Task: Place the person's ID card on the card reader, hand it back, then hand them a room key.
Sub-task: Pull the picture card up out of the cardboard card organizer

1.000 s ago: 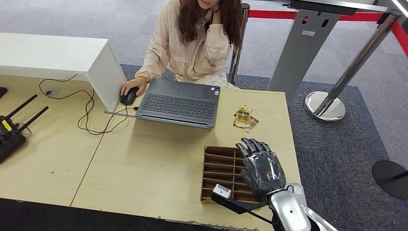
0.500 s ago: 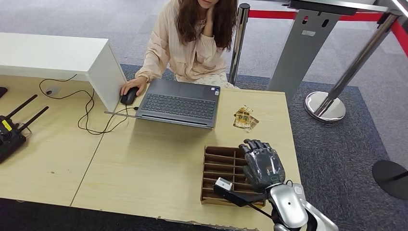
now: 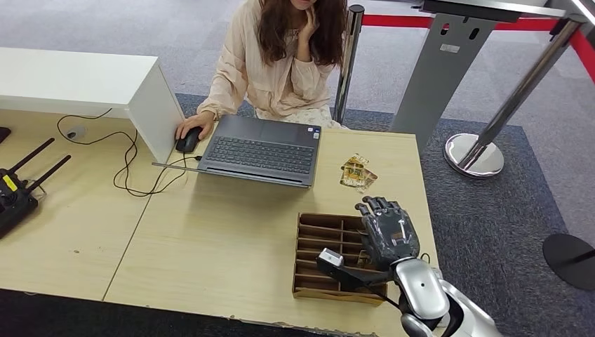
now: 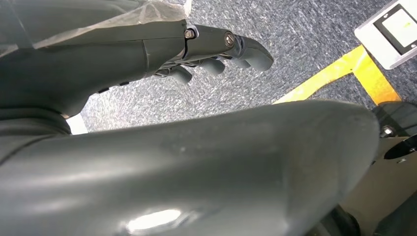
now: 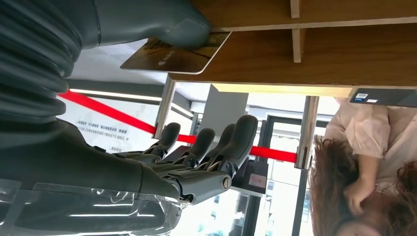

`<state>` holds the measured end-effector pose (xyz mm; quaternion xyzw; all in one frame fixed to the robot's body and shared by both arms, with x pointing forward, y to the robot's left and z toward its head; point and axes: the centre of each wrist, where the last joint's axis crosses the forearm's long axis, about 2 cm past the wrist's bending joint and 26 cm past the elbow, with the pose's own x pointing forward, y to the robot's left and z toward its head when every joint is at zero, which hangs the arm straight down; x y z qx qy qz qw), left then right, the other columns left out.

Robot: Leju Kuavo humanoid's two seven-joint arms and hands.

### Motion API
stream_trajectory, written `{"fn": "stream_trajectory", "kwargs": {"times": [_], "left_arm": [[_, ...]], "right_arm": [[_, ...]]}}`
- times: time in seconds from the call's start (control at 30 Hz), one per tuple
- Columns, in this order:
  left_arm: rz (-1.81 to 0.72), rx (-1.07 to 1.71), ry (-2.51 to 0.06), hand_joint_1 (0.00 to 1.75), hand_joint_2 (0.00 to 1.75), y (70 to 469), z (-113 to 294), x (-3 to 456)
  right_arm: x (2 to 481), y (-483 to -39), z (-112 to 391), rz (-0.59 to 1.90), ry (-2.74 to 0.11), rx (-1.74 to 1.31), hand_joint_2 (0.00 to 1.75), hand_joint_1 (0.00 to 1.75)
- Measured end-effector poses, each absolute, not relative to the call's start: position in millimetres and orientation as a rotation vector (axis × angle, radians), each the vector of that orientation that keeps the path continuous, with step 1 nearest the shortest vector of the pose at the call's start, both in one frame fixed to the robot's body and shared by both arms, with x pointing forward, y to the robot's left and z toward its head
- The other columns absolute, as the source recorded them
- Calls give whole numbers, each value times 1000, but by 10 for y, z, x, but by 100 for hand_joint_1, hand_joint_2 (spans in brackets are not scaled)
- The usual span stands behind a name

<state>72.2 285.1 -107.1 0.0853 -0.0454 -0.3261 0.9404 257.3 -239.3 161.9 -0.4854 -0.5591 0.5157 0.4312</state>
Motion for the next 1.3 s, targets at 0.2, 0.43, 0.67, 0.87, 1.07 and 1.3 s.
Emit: {"fn": "stream_trajectory", "kwargs": {"times": [0.2, 0.43, 0.67, 0.87, 1.07, 1.3], "left_arm": [[-665, 174, -93, 0, 0, 2849, -1071, 722], [-661, 173, -92, 0, 0, 2847, -1071, 722], [-659, 174, -90, 0, 0, 2848, -1071, 721], [-657, 175, -89, 0, 0, 2847, -1071, 720], [-655, 177, -90, 0, 0, 2846, -1071, 720], [-651, 181, -91, 0, 0, 2847, -1071, 719]], "right_arm": [[2589, -2402, 1611, 1292, -1377, -1217, 175, 63], [2596, -2411, 1599, 1303, -1354, -1224, 175, 65], [2607, -2443, 1602, 1304, -1320, -1240, 175, 65], [2616, -2464, 1605, 1308, -1304, -1247, 175, 69], [2626, -2500, 1606, 1309, -1277, -1263, 175, 75], [2630, -2552, 1607, 1308, -1258, -1278, 175, 118]]}}
